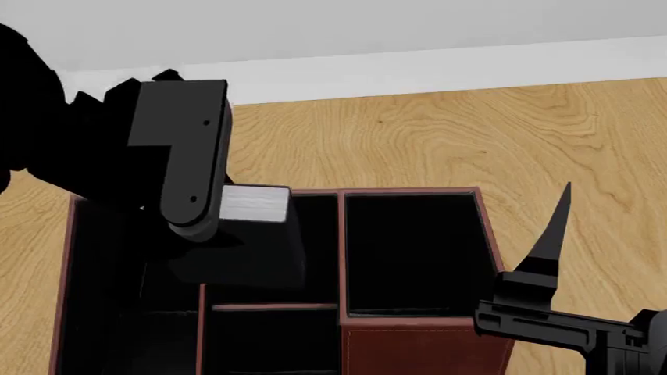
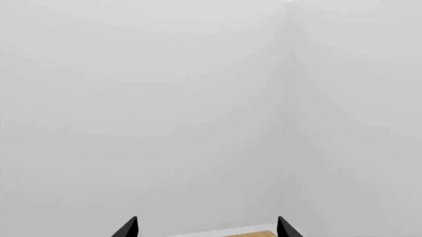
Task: Pick up the book and place it in the back compartment of the caddy.
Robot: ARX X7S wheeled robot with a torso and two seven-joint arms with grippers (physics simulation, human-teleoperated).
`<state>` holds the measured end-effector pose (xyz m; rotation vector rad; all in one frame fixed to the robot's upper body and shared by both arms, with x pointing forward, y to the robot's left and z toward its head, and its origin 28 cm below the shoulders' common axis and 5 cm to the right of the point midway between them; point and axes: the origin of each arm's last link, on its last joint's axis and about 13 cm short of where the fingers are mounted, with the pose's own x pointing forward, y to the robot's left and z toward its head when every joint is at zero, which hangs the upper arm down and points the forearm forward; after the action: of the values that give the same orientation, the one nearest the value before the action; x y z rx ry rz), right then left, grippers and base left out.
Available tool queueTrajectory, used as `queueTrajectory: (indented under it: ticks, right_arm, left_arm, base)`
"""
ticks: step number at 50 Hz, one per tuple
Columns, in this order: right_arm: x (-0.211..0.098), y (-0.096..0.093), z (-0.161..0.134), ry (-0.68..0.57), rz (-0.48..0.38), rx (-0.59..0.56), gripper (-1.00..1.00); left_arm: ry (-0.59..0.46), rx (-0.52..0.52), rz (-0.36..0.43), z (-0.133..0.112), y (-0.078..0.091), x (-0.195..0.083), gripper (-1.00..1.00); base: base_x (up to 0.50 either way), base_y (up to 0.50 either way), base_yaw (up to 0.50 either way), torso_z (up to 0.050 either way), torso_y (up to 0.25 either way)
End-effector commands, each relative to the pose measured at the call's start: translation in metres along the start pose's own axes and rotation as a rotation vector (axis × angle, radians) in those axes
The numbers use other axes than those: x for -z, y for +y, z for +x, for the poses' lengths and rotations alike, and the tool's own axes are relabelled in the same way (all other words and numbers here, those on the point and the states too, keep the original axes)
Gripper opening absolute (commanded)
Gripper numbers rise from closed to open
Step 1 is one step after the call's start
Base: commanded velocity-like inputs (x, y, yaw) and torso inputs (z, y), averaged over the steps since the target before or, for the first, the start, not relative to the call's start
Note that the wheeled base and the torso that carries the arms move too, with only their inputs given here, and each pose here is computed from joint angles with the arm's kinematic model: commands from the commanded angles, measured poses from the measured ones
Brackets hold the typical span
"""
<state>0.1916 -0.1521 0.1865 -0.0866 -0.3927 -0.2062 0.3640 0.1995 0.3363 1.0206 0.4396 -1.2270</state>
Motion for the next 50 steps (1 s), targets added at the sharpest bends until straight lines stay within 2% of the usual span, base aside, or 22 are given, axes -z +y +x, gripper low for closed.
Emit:
queueTrajectory:
  ticks: [1, 18, 37, 50]
  right_arm:
    - [-0.001, 0.000, 0.000, 0.000, 0.010, 0.000, 1.00]
    - [0.002, -0.001, 0.001, 0.004, 0.019, -0.004, 1.00]
    - [0.000, -0.001, 0.001, 0.000, 0.028, -0.008, 1.00]
    - [0.000, 0.000, 0.001, 0.000, 0.029, -0.012, 1.00]
  left_arm:
    - [-0.012, -0.030, -0.019, 0.005, 0.000, -0.001, -1.00]
    - [-0.040, -0.058, -0.048, 0.011, 0.003, -0.003, -1.00]
    - [0.004, -0.008, -0.053, 0.023, -0.013, 0.004, -1.00]
    - [-0.015, -0.004, -0.056, 0.025, -0.016, 0.002, -1.00]
  base:
    - [0.00, 0.00, 0.00, 0.000, 0.000]
    - [0.00, 0.00, 0.00, 0.000, 0.001]
    - [0.00, 0.00, 0.00, 0.001, 0.001]
    - [0.00, 0.00, 0.00, 0.000, 0.002]
